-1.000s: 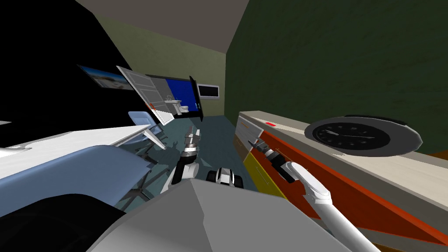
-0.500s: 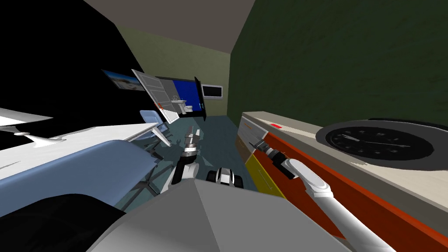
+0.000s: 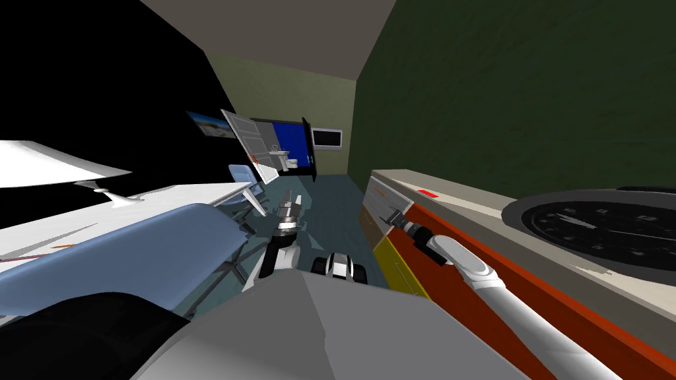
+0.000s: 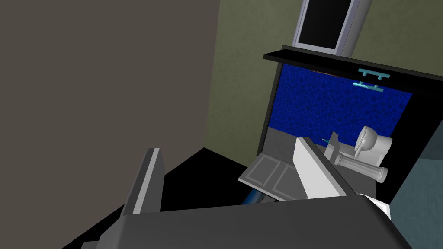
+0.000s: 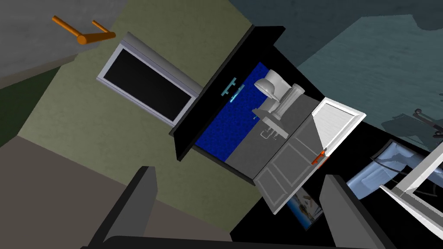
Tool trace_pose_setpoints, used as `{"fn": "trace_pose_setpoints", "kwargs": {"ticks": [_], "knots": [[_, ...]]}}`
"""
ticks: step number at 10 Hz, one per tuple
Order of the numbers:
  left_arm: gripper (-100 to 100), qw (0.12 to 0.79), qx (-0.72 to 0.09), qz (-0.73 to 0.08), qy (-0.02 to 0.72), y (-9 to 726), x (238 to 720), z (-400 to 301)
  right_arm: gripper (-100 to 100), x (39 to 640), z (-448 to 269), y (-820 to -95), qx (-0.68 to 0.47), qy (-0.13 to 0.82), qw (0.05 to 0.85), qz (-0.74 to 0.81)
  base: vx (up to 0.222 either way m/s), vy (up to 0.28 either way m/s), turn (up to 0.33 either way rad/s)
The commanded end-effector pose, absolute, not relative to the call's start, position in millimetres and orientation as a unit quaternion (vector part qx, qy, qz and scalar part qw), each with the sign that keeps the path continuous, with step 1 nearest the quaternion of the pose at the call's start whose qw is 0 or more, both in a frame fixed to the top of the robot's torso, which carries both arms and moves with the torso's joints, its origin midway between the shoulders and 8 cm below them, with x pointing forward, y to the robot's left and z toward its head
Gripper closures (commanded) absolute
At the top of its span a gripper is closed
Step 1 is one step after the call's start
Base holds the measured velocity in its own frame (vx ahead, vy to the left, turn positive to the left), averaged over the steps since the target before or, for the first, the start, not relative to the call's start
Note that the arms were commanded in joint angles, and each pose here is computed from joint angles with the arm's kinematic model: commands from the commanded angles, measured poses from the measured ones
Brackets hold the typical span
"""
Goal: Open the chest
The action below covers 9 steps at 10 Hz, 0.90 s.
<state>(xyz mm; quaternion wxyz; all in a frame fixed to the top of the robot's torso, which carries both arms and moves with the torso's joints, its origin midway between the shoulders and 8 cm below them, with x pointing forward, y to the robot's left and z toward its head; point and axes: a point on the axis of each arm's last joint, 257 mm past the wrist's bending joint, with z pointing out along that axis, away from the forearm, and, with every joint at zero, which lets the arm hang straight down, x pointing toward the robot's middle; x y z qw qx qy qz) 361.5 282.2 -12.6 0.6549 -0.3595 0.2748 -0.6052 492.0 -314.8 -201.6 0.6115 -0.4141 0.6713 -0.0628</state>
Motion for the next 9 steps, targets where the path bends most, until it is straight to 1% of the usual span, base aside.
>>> {"fn": "trace_pose_setpoints", "kwargs": {"ticks": [1, 4, 6, 8, 9], "knots": [[0, 0.655, -0.36, -0.605, 0.275, 282.3, 361.5, -12.7, -100, 498.8, -212.0, -340.7, -0.459, 0.666, 0.577, -0.114, 0.005, -0.005, 0.195], [0, 0.655, -0.359, -0.605, 0.275, 282.2, 361.5, -12.7, -100, 503.7, -219.1, -359.7, -0.491, 0.659, 0.549, -0.152, 0.005, -0.007, 0.121], [0, 0.655, -0.359, -0.605, 0.275, 282.2, 361.5, -12.7, -100, 513.0, -221.5, -390.8, -0.534, 0.645, 0.508, -0.204, 0.003, -0.01, 0.254], [0, 0.655, -0.36, -0.605, 0.275, 282.3, 361.5, -12.7, -100, 516.1, -227.0, -416.7, -0.553, 0.641, 0.477, -0.235, 0.004, -0.011, 0.096], [0, 0.655, -0.36, -0.605, 0.275, 282.3, 361.5, -12.7, -100, 516.0, -227.8, -417.9, -0.558, 0.639, 0.473, -0.239, 0.005, -0.01, 0.1]]}}
